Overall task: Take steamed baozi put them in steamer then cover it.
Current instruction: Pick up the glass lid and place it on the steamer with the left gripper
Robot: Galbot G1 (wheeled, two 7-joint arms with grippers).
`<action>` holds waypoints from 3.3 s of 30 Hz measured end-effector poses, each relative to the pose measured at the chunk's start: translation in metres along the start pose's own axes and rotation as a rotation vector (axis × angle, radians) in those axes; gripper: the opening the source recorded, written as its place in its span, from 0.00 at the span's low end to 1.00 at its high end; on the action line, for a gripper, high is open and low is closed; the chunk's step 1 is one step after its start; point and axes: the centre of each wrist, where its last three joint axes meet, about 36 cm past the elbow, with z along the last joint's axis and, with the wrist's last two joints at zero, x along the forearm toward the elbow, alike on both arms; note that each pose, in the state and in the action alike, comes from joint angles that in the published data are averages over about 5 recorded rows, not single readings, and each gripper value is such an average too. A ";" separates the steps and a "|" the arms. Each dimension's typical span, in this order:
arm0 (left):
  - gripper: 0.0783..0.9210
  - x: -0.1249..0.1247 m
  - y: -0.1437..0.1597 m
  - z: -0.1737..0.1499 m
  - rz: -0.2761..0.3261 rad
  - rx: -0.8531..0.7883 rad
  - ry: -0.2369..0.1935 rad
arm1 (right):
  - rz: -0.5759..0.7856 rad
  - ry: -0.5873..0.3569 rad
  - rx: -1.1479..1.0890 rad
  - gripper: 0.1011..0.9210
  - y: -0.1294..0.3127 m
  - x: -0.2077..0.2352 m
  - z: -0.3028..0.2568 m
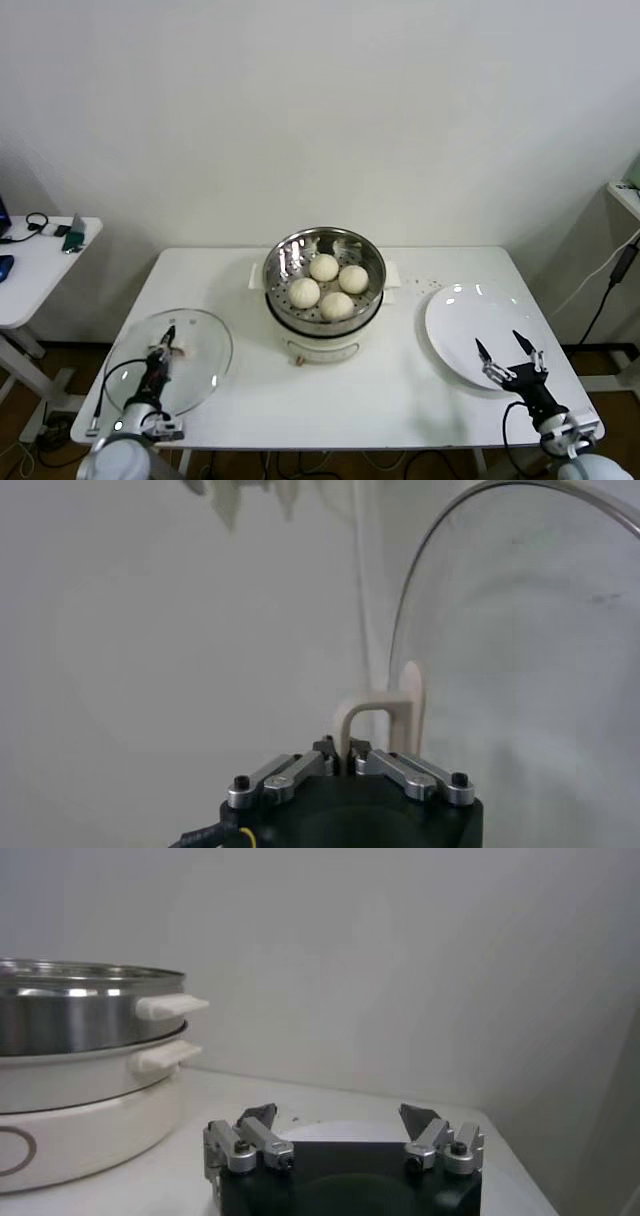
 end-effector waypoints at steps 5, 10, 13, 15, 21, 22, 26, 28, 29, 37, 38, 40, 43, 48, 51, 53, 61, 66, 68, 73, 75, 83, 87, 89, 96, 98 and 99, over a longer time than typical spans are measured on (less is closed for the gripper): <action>0.09 0.005 0.020 -0.001 -0.063 0.007 0.033 | -0.003 0.002 0.013 0.88 -0.002 -0.004 -0.001; 0.09 0.011 0.052 -0.002 -0.133 0.011 0.083 | -0.006 0.008 0.025 0.88 -0.004 -0.009 -0.002; 0.09 0.016 0.074 -0.005 -0.174 0.016 0.105 | -0.008 0.012 0.034 0.88 -0.005 -0.013 -0.004; 0.09 0.019 0.090 -0.009 -0.201 0.023 0.115 | -0.010 0.013 0.040 0.88 -0.005 -0.017 -0.005; 0.09 0.023 0.137 -0.028 -0.269 0.054 0.112 | -0.018 0.016 0.058 0.88 -0.005 -0.030 -0.009; 0.09 0.022 0.144 -0.032 -0.274 0.059 0.108 | -0.020 0.016 0.060 0.88 -0.004 -0.033 -0.009; 0.09 0.017 0.167 -0.049 -0.278 0.076 0.082 | -0.025 0.015 0.067 0.88 0.000 -0.043 -0.011; 0.09 0.013 0.177 -0.060 -0.272 0.086 0.066 | -0.027 0.012 0.070 0.88 0.002 -0.048 -0.012; 0.09 0.011 0.182 -0.066 -0.269 0.092 0.058 | -0.028 0.011 0.071 0.88 0.003 -0.050 -0.012; 0.09 -0.015 0.202 -0.117 -0.234 0.139 0.030 | -0.027 0.002 0.082 0.88 0.009 -0.061 -0.017; 0.09 -0.019 0.202 -0.124 -0.227 0.145 0.029 | -0.026 0.001 0.085 0.88 0.009 -0.062 -0.017; 0.09 -0.027 0.204 -0.137 -0.216 0.154 0.026 | -0.024 0.002 0.089 0.88 0.009 -0.063 -0.018; 0.09 -0.038 0.206 -0.158 -0.204 0.164 0.017 | -0.021 0.003 0.095 0.88 0.008 -0.063 -0.018; 0.09 -0.053 0.209 -0.198 -0.185 0.178 -0.009 | -0.012 0.006 0.099 0.88 0.005 -0.063 -0.017; 0.09 -0.061 0.211 -0.223 -0.175 0.186 -0.034 | -0.006 0.007 0.101 0.88 0.004 -0.062 -0.017; 0.09 -0.065 0.213 -0.240 -0.169 0.191 -0.051 | -0.003 0.006 0.100 0.88 0.003 -0.062 -0.016; 0.09 -0.075 0.213 -0.296 -0.131 0.205 -0.096 | 0.010 0.003 0.098 0.88 0.000 -0.060 -0.013; 0.09 -0.079 0.209 -0.315 -0.103 0.198 -0.104 | 0.012 0.001 0.096 0.88 0.000 -0.059 -0.012; 0.09 -0.081 0.208 -0.320 -0.094 0.195 -0.104 | 0.012 0.001 0.096 0.88 0.001 -0.059 -0.011; 0.09 -0.085 0.206 -0.329 -0.075 0.185 -0.101 | 0.011 -0.001 0.095 0.88 0.003 -0.059 -0.010; 0.09 -0.087 0.204 -0.332 -0.070 0.180 -0.099 | 0.010 -0.002 0.095 0.88 0.003 -0.059 -0.010; 0.09 -0.093 0.202 -0.338 -0.060 0.159 -0.091 | 0.013 -0.006 0.095 0.88 0.002 -0.058 -0.008; 0.09 -0.094 0.198 -0.339 -0.054 0.144 -0.088 | 0.012 -0.007 0.093 0.88 0.001 -0.058 -0.007; 0.09 -0.095 0.197 -0.338 -0.053 0.139 -0.086 | 0.010 -0.008 0.092 0.88 0.001 -0.057 -0.007; 0.09 -0.099 0.196 -0.335 -0.056 0.123 -0.076 | 0.008 -0.008 0.089 0.88 0.003 -0.057 -0.005; 0.09 -0.100 0.194 -0.334 -0.054 0.120 -0.075 | 0.007 -0.009 0.089 0.88 0.003 -0.057 -0.005; 0.09 -0.100 0.194 -0.334 -0.053 0.118 -0.074 | 0.007 -0.009 0.088 0.88 0.003 -0.057 -0.005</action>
